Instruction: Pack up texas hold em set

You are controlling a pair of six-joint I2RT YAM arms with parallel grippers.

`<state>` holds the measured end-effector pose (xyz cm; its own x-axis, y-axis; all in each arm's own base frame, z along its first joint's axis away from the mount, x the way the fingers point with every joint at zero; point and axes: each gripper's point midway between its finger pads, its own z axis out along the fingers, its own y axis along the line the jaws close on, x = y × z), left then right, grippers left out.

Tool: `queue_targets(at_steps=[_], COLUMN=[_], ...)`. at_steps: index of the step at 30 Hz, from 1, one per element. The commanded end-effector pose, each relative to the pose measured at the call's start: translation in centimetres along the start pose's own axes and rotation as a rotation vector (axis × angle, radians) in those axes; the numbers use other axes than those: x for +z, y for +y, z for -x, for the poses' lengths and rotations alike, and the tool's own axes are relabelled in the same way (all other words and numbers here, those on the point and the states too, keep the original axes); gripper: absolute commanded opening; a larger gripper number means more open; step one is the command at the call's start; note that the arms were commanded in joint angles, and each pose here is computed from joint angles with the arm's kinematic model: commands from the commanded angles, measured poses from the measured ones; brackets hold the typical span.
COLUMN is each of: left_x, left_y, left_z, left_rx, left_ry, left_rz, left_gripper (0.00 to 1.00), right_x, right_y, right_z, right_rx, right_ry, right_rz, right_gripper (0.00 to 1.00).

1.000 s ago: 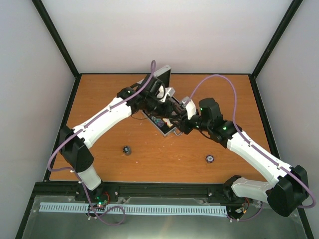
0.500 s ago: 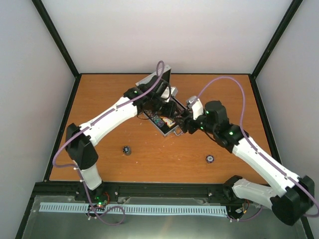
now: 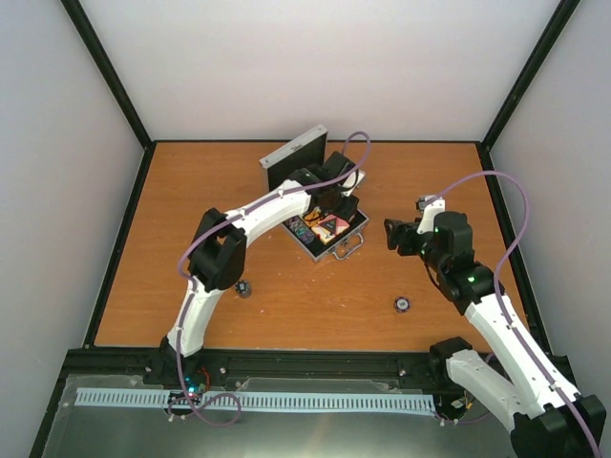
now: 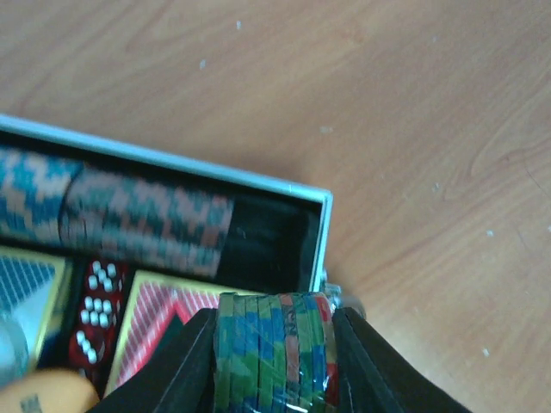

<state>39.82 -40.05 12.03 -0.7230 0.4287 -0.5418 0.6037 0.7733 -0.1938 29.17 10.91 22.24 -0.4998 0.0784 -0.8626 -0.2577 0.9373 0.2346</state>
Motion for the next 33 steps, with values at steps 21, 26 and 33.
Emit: queue_targets(at_steps=[21,26,33], left_x=[4.5,5.2,5.8], left_y=[-1.2,-0.9,-0.2], left_z=[2.7,2.1,1.7], left_rx=[0.233,0.245,0.264], left_ry=[-0.077,-0.055,-0.045], left_rz=[-0.046,-0.038,-0.008], left_gripper=[0.11,0.11,0.12], right_x=[1.0,1.1,1.1], right_y=[-1.3,-1.2,-1.2], right_z=[0.7,0.7,0.6], right_rx=[0.097,0.097,0.109], right_ry=[-0.004,-0.002,-0.003], right_rz=[-0.019,-0.016,-0.010], right_gripper=[0.83,0.83,0.83])
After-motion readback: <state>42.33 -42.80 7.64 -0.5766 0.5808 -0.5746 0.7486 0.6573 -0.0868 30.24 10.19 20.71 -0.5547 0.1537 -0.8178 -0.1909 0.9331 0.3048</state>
